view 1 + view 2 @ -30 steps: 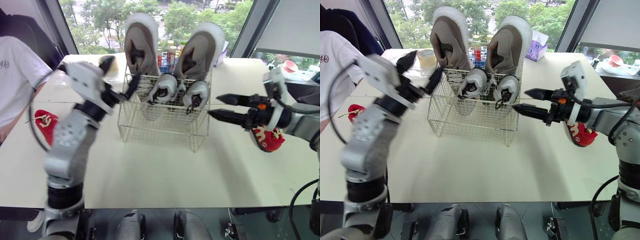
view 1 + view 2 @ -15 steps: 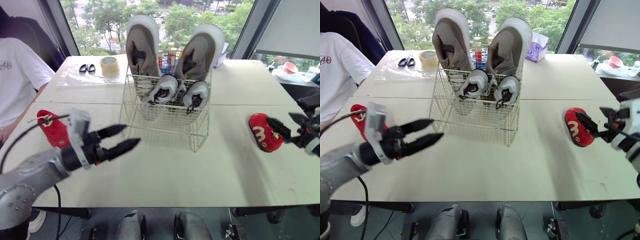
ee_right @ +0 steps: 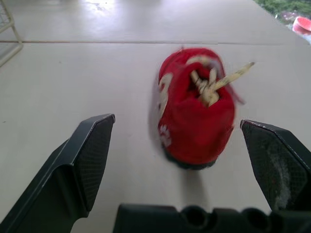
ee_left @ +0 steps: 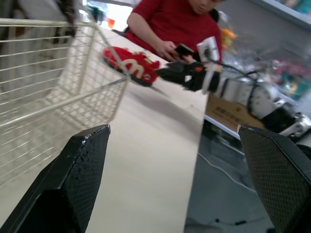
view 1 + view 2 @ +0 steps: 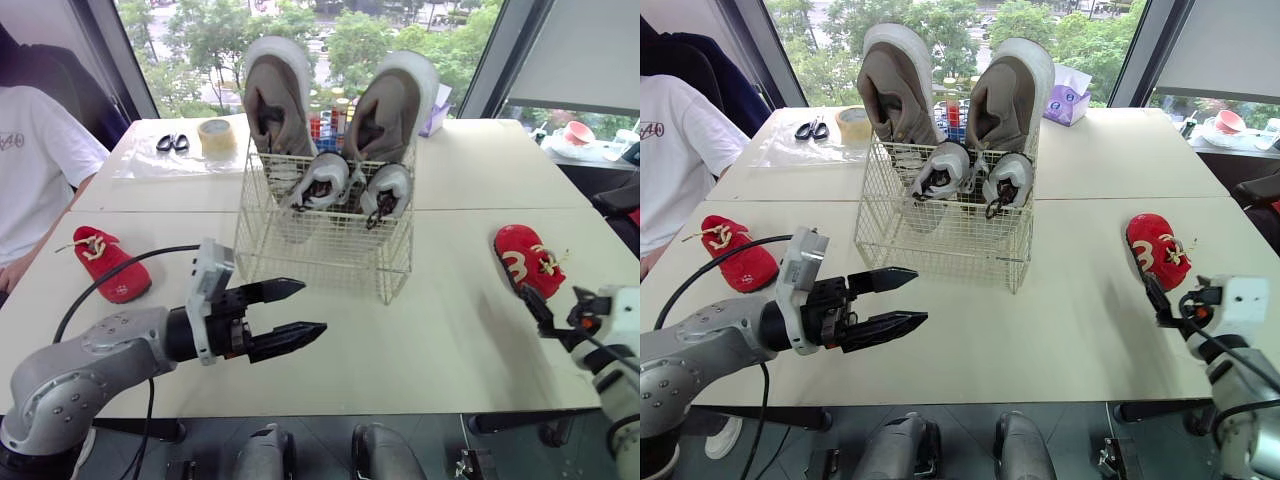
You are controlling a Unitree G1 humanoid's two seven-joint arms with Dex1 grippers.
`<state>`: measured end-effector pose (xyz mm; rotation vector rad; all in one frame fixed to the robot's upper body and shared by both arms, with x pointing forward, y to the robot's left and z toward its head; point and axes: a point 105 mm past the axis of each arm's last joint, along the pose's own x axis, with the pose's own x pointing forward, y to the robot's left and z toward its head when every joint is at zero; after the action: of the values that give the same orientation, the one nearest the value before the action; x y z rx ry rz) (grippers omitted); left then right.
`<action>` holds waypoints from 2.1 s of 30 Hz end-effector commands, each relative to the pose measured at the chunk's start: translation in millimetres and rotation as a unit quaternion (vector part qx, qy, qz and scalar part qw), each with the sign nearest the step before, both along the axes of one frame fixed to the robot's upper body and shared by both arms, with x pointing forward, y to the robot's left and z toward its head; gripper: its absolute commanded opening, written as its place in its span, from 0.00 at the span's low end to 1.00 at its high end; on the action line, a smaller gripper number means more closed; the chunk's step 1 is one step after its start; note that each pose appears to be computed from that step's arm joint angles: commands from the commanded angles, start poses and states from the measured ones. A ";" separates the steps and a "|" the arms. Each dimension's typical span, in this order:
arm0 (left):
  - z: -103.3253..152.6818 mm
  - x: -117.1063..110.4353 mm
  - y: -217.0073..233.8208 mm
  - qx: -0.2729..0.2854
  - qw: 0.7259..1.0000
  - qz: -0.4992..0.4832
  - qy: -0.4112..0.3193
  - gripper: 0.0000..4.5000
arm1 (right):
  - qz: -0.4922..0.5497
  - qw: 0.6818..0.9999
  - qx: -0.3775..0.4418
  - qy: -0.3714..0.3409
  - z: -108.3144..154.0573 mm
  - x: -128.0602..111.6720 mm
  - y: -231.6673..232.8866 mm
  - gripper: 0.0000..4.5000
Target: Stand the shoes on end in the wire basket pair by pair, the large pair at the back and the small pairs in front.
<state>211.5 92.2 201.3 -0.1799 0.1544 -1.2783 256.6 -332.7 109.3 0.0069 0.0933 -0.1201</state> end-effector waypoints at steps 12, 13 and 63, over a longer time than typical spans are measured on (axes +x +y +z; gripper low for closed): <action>7.1 4.5 1.2 0.030 0.999 -0.004 -0.019 0.96 | -0.053 0.997 -0.001 -0.047 -10.2 46.2 -18.4 1.00; 6.8 4.0 1.6 0.032 0.999 -0.003 -0.020 0.96 | -0.049 0.998 -0.001 -0.047 -11.5 52.0 -18.7 1.00; 202.2 69.0 62.9 -0.220 0.974 -0.026 -0.050 1.00 | 0.517 0.672 -0.342 -0.406 291.8 19.9 247.5 0.41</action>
<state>286.4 157.0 394.5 -0.5263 -0.1920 -1.3194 289.0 -88.4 393.6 -0.7135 -0.8038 1.0136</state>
